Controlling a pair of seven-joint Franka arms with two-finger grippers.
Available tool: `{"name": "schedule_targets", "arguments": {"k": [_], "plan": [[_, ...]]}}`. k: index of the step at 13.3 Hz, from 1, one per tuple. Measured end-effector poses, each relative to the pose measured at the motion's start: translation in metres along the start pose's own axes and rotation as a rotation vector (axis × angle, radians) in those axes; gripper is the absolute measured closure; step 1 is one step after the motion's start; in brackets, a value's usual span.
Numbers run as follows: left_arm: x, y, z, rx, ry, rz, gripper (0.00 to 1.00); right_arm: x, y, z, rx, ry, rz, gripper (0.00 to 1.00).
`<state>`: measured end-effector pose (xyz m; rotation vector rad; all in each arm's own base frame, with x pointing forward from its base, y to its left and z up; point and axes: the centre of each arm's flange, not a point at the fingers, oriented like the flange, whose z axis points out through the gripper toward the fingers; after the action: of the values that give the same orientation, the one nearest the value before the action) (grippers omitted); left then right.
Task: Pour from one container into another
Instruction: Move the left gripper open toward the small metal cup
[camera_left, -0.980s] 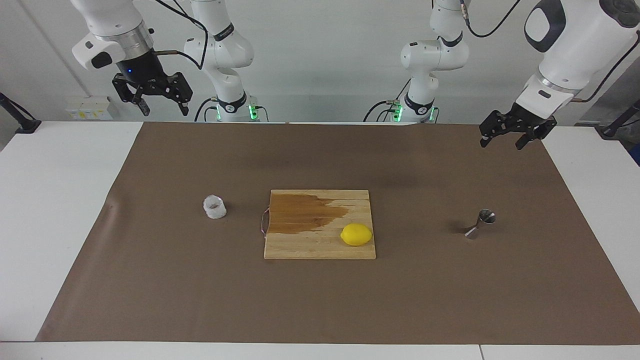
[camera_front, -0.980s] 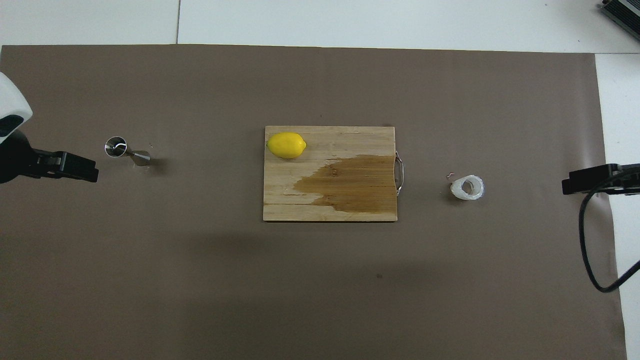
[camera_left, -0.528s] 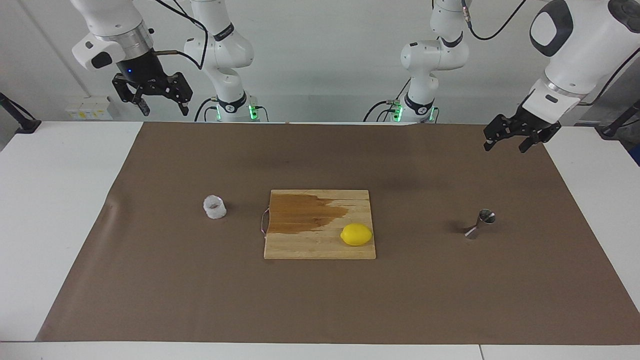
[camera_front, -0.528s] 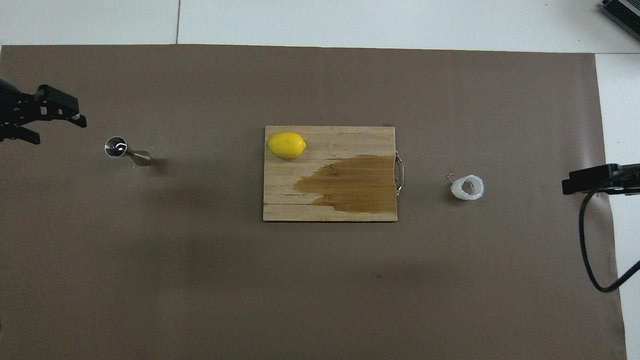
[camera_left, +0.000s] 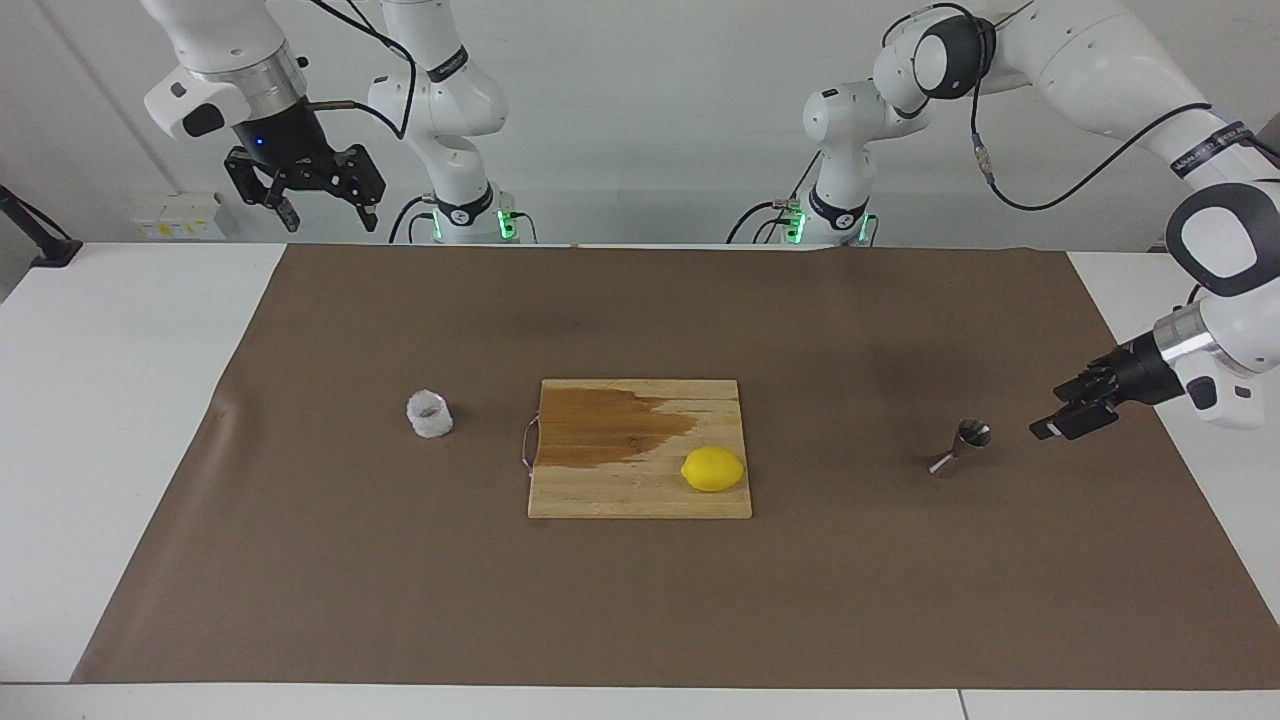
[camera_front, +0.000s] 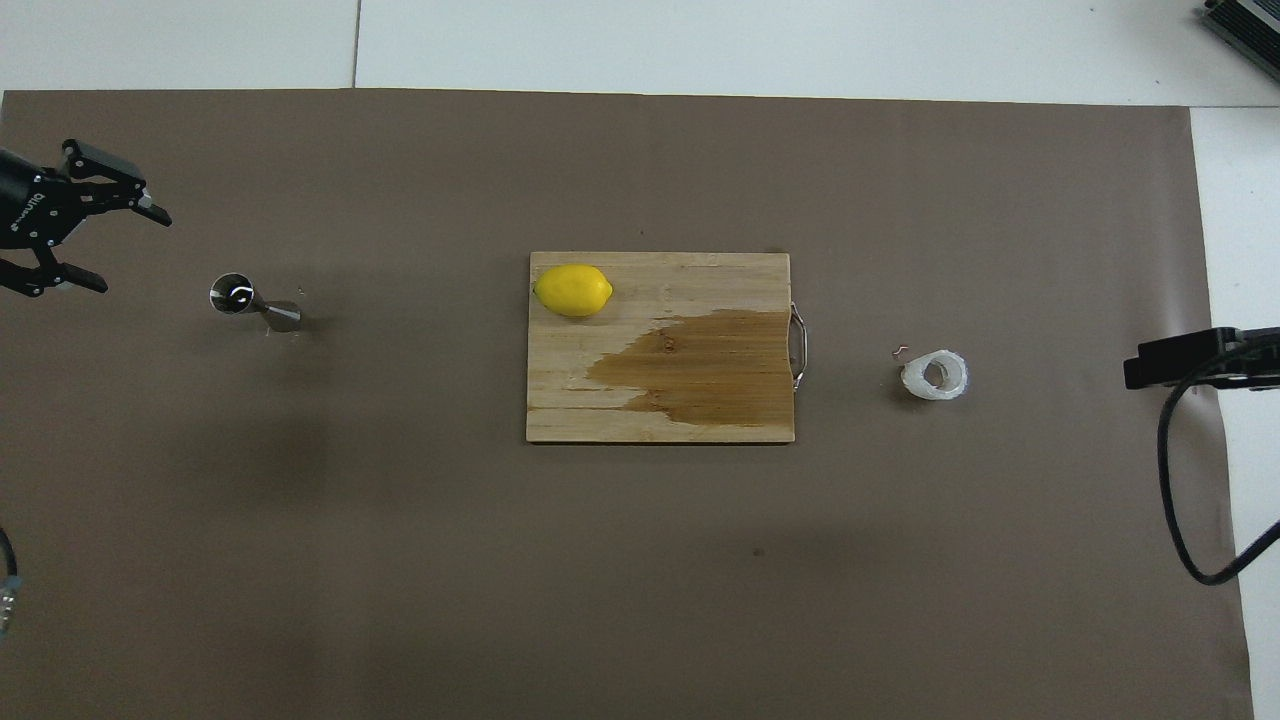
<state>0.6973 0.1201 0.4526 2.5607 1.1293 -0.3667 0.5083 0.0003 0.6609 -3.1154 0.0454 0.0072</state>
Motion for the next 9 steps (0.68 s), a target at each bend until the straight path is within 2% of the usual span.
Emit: {"name": "schedule_targets", "arguments": {"k": [5, 9], "plan": [[0.034, -0.019, 0.014, -0.053, -0.025, -0.075, 0.0, 0.0, 0.0, 0.0, 0.0, 0.0, 0.0, 0.0], [0.054, -0.037, 0.039, -0.197, -0.079, -0.179, 0.0, 0.0, 0.0, 0.0, 0.0, 0.0, 0.0, 0.0]]}}
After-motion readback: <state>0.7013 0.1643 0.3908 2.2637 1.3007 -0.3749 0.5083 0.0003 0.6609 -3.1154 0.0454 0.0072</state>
